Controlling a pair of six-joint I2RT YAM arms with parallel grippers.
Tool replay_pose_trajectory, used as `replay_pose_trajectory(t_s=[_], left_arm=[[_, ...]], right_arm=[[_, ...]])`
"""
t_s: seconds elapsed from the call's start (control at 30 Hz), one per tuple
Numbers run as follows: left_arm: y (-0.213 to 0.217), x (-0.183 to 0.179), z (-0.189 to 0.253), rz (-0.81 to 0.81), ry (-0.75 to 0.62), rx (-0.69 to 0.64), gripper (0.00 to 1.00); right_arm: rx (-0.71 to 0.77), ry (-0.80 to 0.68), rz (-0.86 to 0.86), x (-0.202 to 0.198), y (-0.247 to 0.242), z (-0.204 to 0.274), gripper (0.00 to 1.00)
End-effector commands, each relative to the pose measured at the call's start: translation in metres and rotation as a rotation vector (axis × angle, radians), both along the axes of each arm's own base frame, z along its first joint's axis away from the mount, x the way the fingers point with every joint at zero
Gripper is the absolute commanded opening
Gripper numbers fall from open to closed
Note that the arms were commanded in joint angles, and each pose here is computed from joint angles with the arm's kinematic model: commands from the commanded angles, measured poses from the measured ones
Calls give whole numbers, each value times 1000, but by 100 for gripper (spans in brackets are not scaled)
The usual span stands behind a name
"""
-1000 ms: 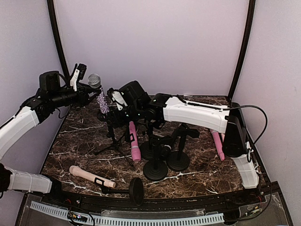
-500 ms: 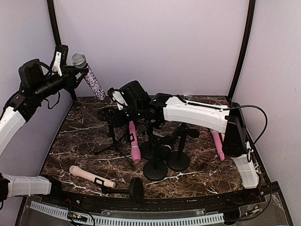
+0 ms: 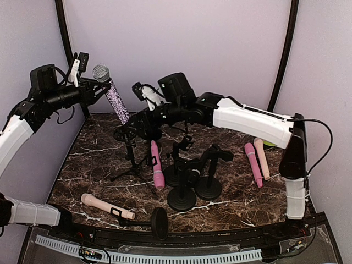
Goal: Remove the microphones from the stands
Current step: Remove the microphone from the microphone stand, then pass from the left arm to the right
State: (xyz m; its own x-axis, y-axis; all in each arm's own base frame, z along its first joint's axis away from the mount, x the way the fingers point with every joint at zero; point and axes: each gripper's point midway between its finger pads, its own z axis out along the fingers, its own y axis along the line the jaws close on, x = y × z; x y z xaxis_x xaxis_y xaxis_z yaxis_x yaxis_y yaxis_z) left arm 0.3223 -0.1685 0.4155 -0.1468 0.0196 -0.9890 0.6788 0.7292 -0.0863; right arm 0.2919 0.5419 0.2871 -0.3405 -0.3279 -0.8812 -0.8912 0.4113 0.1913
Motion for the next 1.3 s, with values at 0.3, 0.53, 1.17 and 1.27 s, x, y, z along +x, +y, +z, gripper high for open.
replay_pose_trajectory(t_s=[0.3,0.53,1.17,1.27], left_arm=[[-54,-55,36,-470,115,-172,0],[-75,-73,34,-630,156,-193,0],[-67,-57,22,-467,81,-144,30],[-58,-54,27,-386,26,-135,56]], right_arm=[[276,-124,243,-39,-17,116,97],[248,-87,303,-49,-9,104,86],[330,-89,96,-38,-53,131,19],[358,-124,13,-33,-81,146,18]])
